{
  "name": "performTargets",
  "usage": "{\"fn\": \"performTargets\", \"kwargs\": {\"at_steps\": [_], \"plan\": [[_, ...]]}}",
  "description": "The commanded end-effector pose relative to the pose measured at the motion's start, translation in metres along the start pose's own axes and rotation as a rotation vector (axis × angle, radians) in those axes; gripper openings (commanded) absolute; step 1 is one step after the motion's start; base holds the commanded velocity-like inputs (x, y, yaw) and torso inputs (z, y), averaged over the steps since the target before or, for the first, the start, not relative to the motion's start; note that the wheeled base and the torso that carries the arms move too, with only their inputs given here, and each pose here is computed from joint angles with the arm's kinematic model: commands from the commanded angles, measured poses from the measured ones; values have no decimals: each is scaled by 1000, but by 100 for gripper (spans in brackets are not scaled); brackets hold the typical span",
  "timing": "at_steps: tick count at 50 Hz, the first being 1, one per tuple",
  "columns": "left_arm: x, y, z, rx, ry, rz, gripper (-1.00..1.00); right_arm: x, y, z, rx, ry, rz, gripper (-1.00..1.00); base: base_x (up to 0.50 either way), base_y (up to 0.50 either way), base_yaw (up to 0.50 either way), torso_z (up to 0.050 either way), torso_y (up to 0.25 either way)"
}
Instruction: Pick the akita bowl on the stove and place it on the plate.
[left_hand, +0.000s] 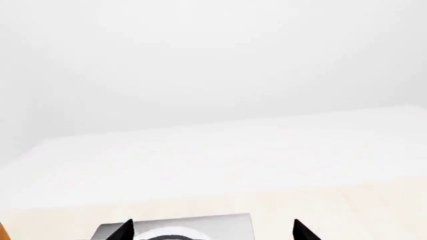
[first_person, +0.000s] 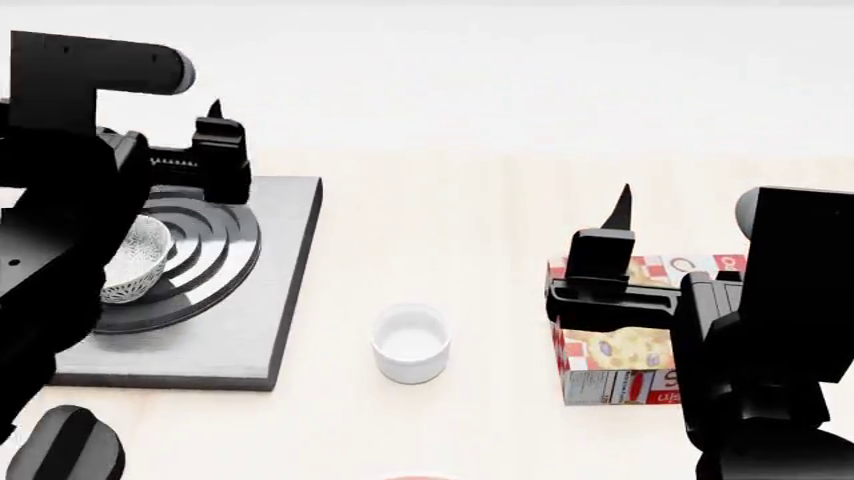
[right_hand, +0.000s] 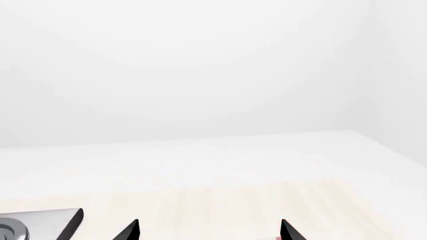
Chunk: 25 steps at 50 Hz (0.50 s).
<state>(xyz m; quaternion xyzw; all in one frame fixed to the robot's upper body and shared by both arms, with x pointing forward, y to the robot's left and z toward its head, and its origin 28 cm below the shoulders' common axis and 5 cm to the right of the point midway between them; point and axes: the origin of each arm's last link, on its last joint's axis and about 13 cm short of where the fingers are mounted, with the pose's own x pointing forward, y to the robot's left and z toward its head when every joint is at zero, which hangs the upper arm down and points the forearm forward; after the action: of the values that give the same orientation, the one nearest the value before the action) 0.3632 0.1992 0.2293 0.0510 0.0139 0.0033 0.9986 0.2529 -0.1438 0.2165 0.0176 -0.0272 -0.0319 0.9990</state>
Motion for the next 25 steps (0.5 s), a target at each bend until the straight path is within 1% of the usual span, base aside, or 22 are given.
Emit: {"fn": "performTargets", "kwargs": {"at_steps": [1,2,3,4,5,6,10,15,16,18,20,21,23,24,25], "plan": [[28,7,50,45,-6,10,100,0,0,-1,2,-1,1,100,0,0,0,0,0],[30,7,51,60,2,-13,100,0,0,-1,1,-2,1,100,0,0,0,0,0],[31,7,53,85,-16,-26,100,0,0,0,0,-3,1,100,0,0,0,0,0],[35,7,58,81,-9,-25,100,0,0,0,0,-3,2,100,0,0,0,0,0],[37,7,58,59,4,-28,100,0,0,0,1,-2,2,100,0,0,0,0,0],[41,7,61,58,14,-13,100,0,0,1,2,-2,2,100,0,0,0,0,0],[48,5,64,42,37,-17,100,0,0,0,-1,-2,5,100,0,0,0,0,0],[54,4,57,64,76,-9,100,1,0,-2,-16,-2,4,100,0,0,0,0,0],[56,4,55,96,69,-8,100,1,0,-1,-17,-2,5,100,0,0,0,0,0],[58,4,54,62,80,-16,100,1,0,-2,-14,-1,2,100,0,0,0,0,0],[61,5,53,54,85,-5,100,2,0,-2,-13,0,2,100,0,0,0,0,0],[61,5,53,34,93,-1,100,1,0,-2,-12,0,2,100,0,0,0,0,0],[64,5,54,-36,99,-15,100,1,0,-1,-13,3,6,100,0,0,0,0,0],[64,5,55,-17,93,-6,100,1,0,-2,-17,0,5,100,0,0,0,0,0],[65,5,55,-18,95,-10,100,1,0,-2,-17,-1,4,100,0,0,0,0,0]]}}
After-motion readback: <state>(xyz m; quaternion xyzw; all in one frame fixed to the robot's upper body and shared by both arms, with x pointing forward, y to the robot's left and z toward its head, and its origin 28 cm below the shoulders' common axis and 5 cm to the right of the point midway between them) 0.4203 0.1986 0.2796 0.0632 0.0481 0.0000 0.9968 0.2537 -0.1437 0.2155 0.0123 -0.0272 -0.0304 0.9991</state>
